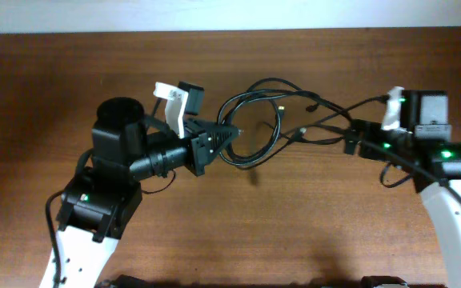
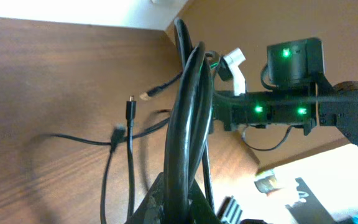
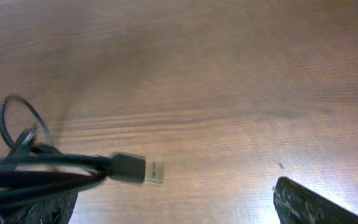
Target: Untangle cables
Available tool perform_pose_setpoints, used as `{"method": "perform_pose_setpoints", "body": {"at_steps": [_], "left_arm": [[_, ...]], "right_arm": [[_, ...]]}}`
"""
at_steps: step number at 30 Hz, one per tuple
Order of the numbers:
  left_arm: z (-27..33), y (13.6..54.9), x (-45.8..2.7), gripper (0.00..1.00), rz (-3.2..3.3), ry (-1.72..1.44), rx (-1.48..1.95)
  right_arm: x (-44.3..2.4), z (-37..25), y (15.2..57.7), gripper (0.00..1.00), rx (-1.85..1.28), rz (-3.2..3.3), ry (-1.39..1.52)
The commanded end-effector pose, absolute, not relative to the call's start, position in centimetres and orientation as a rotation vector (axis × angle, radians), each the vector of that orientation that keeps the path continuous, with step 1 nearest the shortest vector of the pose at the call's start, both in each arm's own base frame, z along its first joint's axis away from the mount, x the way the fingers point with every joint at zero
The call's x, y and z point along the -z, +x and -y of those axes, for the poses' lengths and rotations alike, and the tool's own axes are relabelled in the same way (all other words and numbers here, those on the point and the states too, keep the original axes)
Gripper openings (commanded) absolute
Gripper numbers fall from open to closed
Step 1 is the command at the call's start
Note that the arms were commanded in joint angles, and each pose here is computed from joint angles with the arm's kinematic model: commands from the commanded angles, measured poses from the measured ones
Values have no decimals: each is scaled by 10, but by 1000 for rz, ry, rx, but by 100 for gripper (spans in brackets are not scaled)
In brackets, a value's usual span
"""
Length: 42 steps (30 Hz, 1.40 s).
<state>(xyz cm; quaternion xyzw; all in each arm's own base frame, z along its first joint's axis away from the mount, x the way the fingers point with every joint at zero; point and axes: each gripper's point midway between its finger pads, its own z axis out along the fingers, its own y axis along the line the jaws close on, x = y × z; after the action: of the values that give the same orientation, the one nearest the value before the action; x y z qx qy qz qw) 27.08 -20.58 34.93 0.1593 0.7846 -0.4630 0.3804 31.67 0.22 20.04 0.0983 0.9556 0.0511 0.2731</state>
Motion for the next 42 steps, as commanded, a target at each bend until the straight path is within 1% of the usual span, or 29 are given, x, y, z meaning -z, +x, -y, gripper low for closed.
{"method": "perform_pose_setpoints", "body": {"at_steps": [1,5,8,10,12,14,17,19,21,24,26,29,31,35,37,41,42], "left_arm": [[195,271,-365,0,-1938,393,1091],[195,271,-364,0,-1932,417,1075],[189,273,-353,0,-1972,408,1009],[188,273,-349,0,-1980,429,985],[182,277,-342,0,-2009,392,935],[179,278,-338,0,-2015,409,897],[180,277,-336,0,-2021,425,893],[180,275,-334,0,-2023,449,884],[184,269,-334,0,-1995,546,882],[199,248,-338,0,-1881,802,927],[200,241,-332,0,-1867,878,914],[207,224,-334,0,-1807,979,992],[208,224,-334,0,-1805,983,992],[207,222,-328,0,-1802,1026,970],[206,217,-317,0,-1807,1091,946],[210,216,-310,0,-1819,1121,964],[216,208,-312,0,-1780,1170,987]], "right_arm": [[-198,23,311,99,-160,-2580,410],[-198,30,310,99,-150,-2574,442],[-197,24,309,99,-196,-2582,427],[-202,3,311,99,-331,-2582,263],[-216,-37,310,99,-583,-2516,-34],[-237,-74,302,99,-838,-2385,-268],[-264,-102,290,99,-1082,-2231,-404],[-271,-118,282,99,-1135,-2168,-521],[-272,-132,275,99,-1148,-2140,-621],[-277,-163,258,99,-1178,-2025,-857],[-286,-182,246,99,-1226,-1924,-979],[-291,-193,243,100,-1242,-1866,-1033],[-298,-196,238,97,-1294,-1823,-1043],[-315,-200,228,95,-1382,-1700,-1082],[-321,-201,225,95,-1399,-1653,-1097],[-322,-202,225,94,-1400,-1640,-1102],[-322,-202,225,91,-1400,-1640,-1102]]}}
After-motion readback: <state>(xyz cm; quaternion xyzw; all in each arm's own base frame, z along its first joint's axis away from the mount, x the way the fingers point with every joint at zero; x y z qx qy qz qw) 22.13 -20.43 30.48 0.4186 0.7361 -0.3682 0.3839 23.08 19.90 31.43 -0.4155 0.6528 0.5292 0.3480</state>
